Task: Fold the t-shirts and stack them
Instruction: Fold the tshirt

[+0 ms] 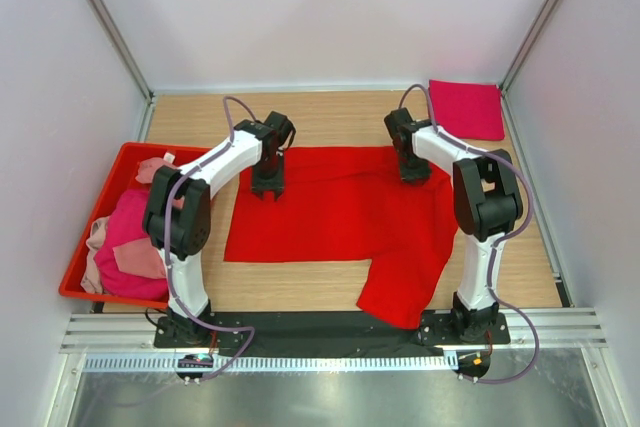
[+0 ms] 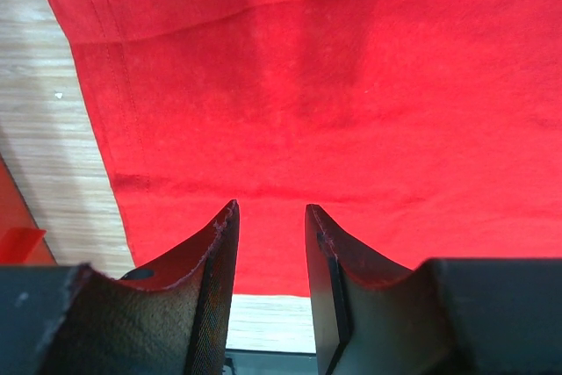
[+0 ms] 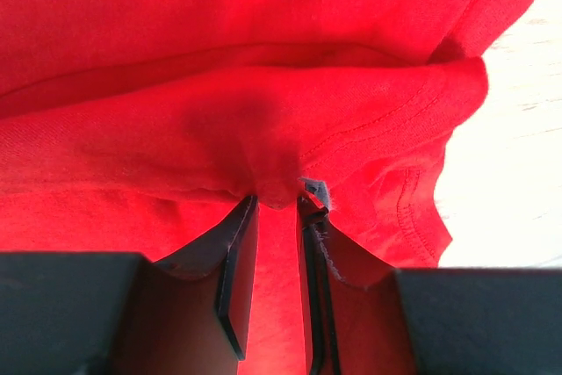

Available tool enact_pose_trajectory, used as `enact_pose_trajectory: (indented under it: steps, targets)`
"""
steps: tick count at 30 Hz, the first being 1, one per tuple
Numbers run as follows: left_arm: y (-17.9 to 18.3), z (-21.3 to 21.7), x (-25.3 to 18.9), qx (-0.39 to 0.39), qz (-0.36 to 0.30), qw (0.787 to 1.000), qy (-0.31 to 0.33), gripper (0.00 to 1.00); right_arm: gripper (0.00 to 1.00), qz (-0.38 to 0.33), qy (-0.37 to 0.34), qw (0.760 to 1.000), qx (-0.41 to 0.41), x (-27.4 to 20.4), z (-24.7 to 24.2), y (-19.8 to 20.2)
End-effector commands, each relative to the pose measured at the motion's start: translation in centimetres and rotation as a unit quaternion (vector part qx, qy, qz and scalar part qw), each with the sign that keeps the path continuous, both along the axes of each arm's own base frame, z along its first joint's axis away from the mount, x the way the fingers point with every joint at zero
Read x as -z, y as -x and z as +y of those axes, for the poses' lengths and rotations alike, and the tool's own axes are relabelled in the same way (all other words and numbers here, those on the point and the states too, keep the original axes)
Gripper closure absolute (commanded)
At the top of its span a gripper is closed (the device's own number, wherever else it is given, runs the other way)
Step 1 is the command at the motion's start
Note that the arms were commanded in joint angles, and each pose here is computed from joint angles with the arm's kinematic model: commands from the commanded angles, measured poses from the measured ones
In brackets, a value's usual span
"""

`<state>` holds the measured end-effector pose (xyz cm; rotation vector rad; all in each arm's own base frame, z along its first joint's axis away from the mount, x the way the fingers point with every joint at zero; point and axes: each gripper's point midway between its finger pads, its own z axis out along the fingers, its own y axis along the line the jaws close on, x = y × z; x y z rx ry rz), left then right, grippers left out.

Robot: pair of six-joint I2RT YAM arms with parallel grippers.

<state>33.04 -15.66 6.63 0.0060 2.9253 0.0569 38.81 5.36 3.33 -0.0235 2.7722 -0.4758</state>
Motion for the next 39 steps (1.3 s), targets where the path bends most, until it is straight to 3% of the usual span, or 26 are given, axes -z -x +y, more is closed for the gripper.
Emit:
enact_pose_trajectory:
  steps: [1, 5, 14, 18, 19, 22, 26, 33, 39]
  targets:
    - [-0.2, 0.0, -1.7, 0.001, -0.024, 1.000, 0.008, 0.62, 0.69, -0.018, -0.008, 1.000, 0.003, -0.4, -0.2, -1.2]
    - [-0.3, -0.3, -1.8, -0.001, -0.025, 1.000, 0.014, 0.62, 0.70, -0.018, -0.021, 1.000, 0.012, -0.4, -0.5, -1.3]
    - [-0.7, -0.5, -2.1, -0.005, -0.029, 0.999, 0.015, 0.62, 0.99, -0.026, -0.061, 0.998, 0.023, -0.9, -0.2, -1.2]
    - [-0.8, -0.6, -2.0, -0.008, -0.029, 0.999, 0.018, 0.62, 0.95, -0.029, -0.070, 0.997, 0.023, -1.3, 0.1, -1.1]
    - [-0.8, -0.6, -2.0, -0.009, -0.029, 0.999, 0.019, 0.62, 0.84, -0.029, -0.076, 0.996, 0.022, -1.3, 0.3, -1.0]
    - [-0.9, -0.8, -2.0, -0.008, -0.030, 0.999, 0.023, 0.62, 0.70, -0.020, -0.079, 0.996, 0.024, -0.7, 0.4, -0.6]
    - [-1.0, -0.9, -1.9, -0.008, -0.028, 0.999, 0.023, 0.62, 0.64, -0.015, -0.078, 0.996, 0.026, 0.0, 0.3, -0.3]
    - [-1.3, -0.9, -2.0, -0.004, -0.029, 0.999, 0.020, 0.62, 0.64, -0.018, -0.094, 0.995, 0.022, -0.4, 1.1, -1.1]
    - [-1.4, -1.0, -1.7, -0.001, -0.027, 0.999, 0.019, 0.62, 0.75, -0.027, -0.092, 0.995, 0.023, -0.6, 0.8, -1.0]
